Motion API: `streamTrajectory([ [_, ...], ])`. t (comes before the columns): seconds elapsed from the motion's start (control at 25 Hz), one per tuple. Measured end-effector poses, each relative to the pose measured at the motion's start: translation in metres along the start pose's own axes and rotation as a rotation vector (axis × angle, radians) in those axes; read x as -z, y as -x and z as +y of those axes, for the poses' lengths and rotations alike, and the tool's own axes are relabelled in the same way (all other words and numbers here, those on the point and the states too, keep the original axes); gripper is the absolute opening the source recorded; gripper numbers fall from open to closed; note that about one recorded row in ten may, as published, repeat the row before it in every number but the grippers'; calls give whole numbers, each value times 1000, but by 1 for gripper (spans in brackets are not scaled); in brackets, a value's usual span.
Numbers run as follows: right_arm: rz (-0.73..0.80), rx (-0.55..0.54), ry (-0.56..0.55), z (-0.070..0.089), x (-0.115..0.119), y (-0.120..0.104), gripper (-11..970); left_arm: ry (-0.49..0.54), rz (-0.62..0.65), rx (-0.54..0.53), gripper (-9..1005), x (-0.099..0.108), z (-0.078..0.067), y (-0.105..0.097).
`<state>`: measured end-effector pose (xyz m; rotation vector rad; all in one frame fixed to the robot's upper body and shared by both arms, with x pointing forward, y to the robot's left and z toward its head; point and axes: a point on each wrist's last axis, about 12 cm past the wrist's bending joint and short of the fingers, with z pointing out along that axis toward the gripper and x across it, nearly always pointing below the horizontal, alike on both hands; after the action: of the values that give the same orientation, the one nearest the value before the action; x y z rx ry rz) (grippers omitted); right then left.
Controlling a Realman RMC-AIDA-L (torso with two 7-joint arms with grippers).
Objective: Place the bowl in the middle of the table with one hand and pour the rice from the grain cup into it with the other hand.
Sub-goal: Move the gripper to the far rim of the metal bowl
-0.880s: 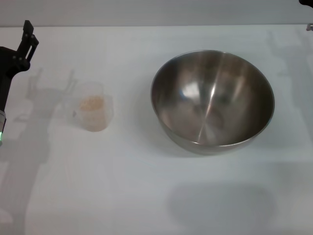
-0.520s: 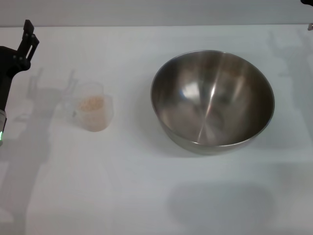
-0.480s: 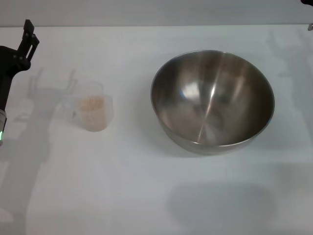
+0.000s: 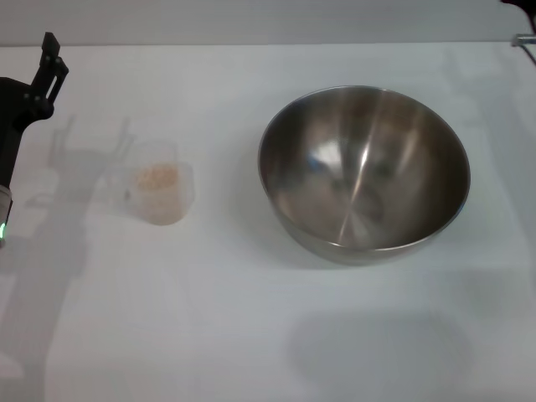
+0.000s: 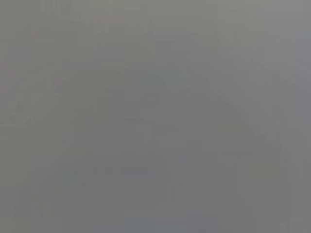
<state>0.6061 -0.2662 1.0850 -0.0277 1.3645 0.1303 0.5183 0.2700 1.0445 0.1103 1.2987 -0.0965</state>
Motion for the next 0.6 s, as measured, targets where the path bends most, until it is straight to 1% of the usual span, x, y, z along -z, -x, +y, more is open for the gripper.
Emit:
streamTrajectory([
  [0.12,89,-64,88,13,-12,4,825,-4,-1,-5,861,-2,0,0],
  [0.24,161,-86,169,27,-16,14,825,-4,-1,-6,861,-2,0,0],
  [0.36,229,-45,201,42,-21,31,825,-6,-2,-6,861,-3,0,0],
  [0.44,285,-3,196,51,-25,43,825,-6,-2,-7,861,-3,0,0],
  [0.6,428,78,164,66,-29,53,825,-6,-2,-8,861,-3,1,1],
])
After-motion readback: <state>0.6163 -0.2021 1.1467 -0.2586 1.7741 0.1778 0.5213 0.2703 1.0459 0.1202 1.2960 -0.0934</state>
